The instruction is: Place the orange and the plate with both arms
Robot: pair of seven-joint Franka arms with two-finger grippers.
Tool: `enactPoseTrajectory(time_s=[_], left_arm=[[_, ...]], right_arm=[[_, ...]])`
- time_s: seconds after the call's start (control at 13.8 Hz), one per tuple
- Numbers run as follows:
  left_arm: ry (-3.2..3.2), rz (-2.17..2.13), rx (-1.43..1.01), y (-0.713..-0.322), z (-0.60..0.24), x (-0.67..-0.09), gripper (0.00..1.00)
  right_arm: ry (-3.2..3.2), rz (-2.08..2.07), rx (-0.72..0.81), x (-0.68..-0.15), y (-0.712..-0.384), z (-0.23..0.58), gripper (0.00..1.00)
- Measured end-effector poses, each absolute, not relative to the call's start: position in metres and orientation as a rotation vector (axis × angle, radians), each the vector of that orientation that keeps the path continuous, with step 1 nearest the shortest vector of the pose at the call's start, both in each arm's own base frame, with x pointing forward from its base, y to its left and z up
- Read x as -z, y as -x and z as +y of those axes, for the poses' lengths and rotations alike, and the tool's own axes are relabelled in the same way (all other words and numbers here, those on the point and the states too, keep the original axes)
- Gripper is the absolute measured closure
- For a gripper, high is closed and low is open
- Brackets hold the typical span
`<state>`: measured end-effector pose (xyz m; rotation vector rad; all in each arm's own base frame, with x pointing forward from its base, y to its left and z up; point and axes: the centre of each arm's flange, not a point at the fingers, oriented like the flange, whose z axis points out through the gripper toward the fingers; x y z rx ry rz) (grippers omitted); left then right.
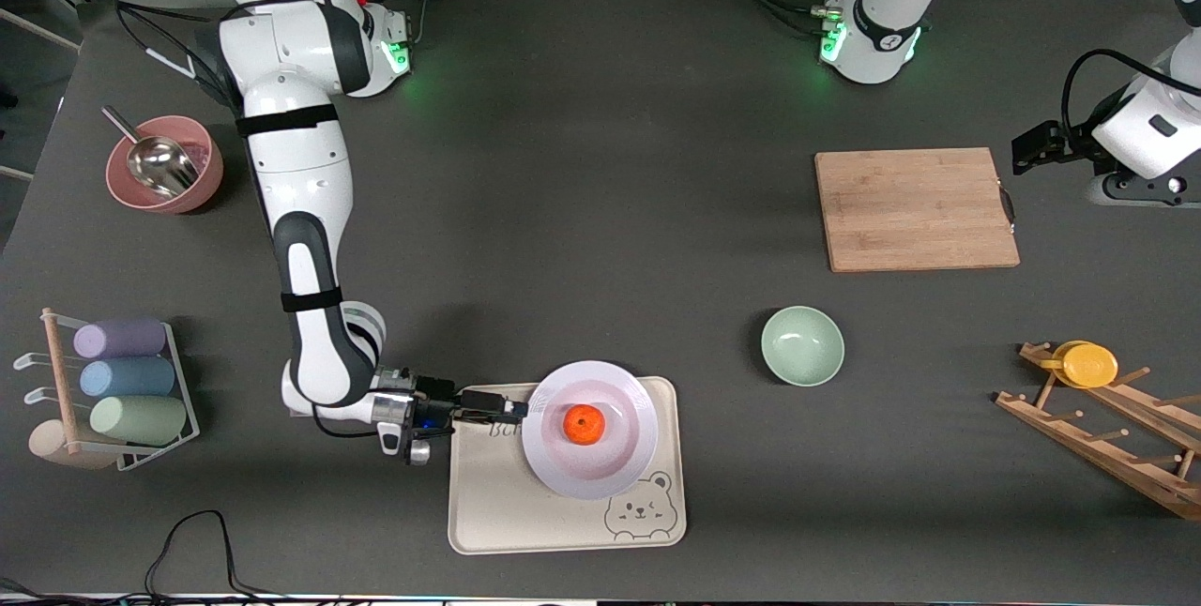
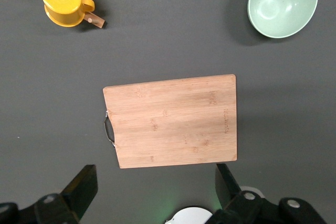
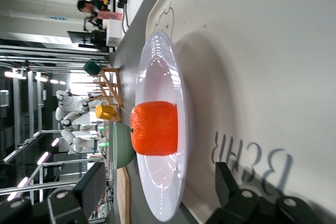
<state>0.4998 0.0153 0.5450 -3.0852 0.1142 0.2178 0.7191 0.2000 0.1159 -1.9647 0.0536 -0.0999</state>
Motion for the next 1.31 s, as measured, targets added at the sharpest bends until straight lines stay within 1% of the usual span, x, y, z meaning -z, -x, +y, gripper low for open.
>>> enactPoseTrajectory(time_s=[0.07,0.15,0.44,0.65,0.8,0.95,1.31], left_arm=[[3.085,0.114,-0.217,-0.5,0.015,-0.545,0.0],[3.085,0.114,-0.217,-0.5,0.015,-0.545,0.0],[3.085,0.114,-0.217,-0.5,0.015,-0.543,0.0],[3.085,0.115,-0.217,-0.499,0.015,-0.541,0.0],[3.085,0.114,-0.216,-0.499,0.015,-0.541,0.0],[3.085,0.114,-0.216,-0.499,0.015,-0.54,0.0],[3.085,0.115,-0.211,-0.498,0.015,-0.538,0.0]], right_arm=[[1.993,0.052,0.085,-0.126,-0.723,0.192,0.01],[2.024,0.048,0.075,-0.139,-0.727,0.183,0.0],[2.216,0.007,0.004,-0.21,-0.739,0.138,0.0],[2.408,-0.055,-0.075,-0.279,-0.732,0.094,0.0],[2.52,-0.089,-0.126,-0.334,-0.718,0.061,0.0],[2.619,-0.107,-0.146,-0.389,-0.696,0.027,0.0],[2.893,-0.119,-0.135,-0.494,-0.628,-0.04,0.0]])
